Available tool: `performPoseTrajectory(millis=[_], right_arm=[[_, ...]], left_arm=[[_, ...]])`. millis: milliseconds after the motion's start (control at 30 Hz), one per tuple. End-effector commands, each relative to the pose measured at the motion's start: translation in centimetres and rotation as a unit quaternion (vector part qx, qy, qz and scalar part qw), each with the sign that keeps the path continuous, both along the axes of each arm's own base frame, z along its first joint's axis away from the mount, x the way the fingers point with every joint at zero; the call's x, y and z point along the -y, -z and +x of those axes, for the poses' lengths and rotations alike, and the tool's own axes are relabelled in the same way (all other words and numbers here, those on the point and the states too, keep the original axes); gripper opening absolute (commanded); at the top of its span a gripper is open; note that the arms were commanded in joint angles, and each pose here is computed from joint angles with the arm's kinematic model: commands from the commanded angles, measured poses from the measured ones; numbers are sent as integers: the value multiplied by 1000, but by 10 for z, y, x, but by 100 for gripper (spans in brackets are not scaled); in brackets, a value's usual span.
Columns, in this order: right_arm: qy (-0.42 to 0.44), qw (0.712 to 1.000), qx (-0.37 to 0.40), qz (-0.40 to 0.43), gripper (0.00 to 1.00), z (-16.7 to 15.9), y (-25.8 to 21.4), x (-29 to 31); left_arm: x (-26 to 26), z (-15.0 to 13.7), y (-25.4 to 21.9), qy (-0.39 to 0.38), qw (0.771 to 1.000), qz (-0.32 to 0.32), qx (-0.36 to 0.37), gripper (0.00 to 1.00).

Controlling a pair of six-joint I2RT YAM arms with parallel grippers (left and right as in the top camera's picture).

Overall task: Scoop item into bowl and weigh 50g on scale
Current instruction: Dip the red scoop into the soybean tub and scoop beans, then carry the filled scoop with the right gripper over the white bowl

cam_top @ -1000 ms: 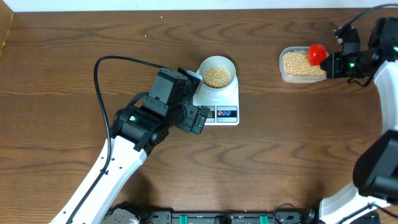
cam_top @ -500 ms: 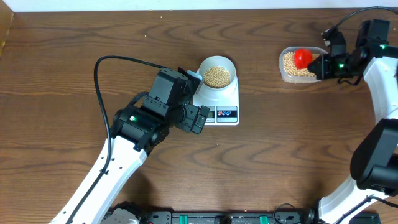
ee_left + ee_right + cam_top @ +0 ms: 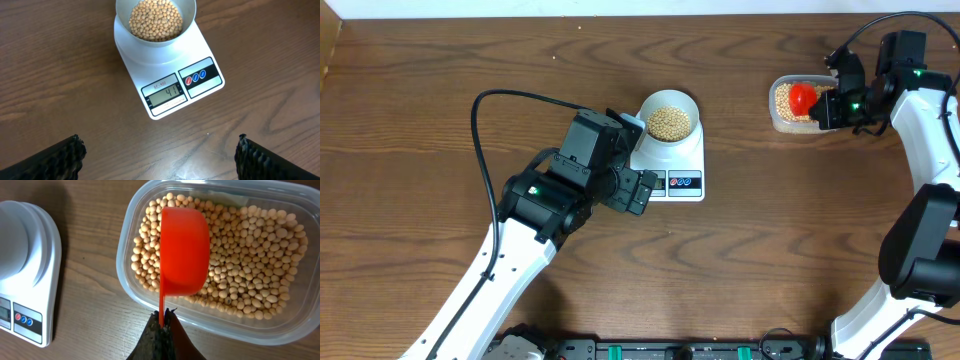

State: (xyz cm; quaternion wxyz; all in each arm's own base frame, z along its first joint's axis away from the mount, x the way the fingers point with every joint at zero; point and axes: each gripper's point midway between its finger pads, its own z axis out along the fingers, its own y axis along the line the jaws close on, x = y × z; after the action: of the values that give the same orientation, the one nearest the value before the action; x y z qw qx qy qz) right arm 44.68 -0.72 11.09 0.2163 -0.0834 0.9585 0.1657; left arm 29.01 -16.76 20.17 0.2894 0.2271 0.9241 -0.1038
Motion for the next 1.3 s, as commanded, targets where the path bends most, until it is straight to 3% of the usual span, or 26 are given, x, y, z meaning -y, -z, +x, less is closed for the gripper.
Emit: performPoseTrajectory(millis=[0,400,700,1267], right_arm=[[-1,1000,-1,6,1,5,2,-6],[-37,999,-17,26,1,5,17,-39],[-1,999,-24,44,1,5,16,-23],[11,972,31,234,1,5,-30,4]], left_arm=[[0,-1,5,6,1000,5,-6,98],[0,-1,5,6,1000,5,-6,98],[0,-1,5,6,1000,5,-6,98],[0,-1,5,6,1000,5,-6,98]])
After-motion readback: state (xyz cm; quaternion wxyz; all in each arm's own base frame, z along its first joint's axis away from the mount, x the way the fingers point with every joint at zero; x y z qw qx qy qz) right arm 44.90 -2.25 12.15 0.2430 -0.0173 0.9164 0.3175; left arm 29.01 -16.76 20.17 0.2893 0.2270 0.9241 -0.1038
